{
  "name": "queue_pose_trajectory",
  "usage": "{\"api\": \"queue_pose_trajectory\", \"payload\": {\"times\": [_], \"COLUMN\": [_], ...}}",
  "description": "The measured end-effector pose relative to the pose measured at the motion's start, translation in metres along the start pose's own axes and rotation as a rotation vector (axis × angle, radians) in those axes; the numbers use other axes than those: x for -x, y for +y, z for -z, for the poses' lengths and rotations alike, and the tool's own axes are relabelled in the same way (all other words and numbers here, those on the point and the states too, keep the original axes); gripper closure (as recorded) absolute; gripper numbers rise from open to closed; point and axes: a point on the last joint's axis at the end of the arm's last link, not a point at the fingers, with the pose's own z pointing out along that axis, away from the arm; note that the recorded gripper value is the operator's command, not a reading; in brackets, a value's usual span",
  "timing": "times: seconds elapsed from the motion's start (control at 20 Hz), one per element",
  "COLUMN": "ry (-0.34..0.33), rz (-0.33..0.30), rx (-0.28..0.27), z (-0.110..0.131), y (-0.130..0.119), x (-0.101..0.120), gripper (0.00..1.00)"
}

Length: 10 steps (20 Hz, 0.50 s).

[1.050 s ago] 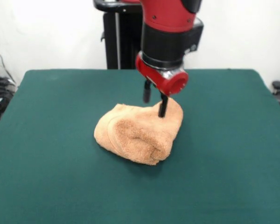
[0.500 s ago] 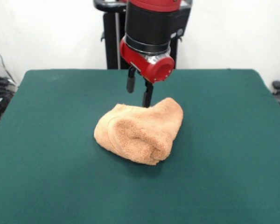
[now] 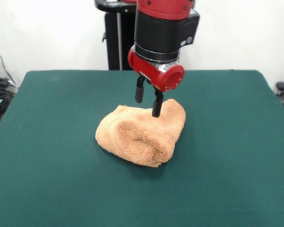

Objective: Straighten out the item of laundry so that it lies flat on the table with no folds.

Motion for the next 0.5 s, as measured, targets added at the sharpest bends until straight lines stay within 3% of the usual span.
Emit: {"api": "queue_pose_trajectory", "payload": {"times": [0.5], "ry": [0.04], "rz": [0.02], "rx": [0.007], "z": [-0.013], "y": [0.007], "x": [-0.018], "gripper": [0.0]}}
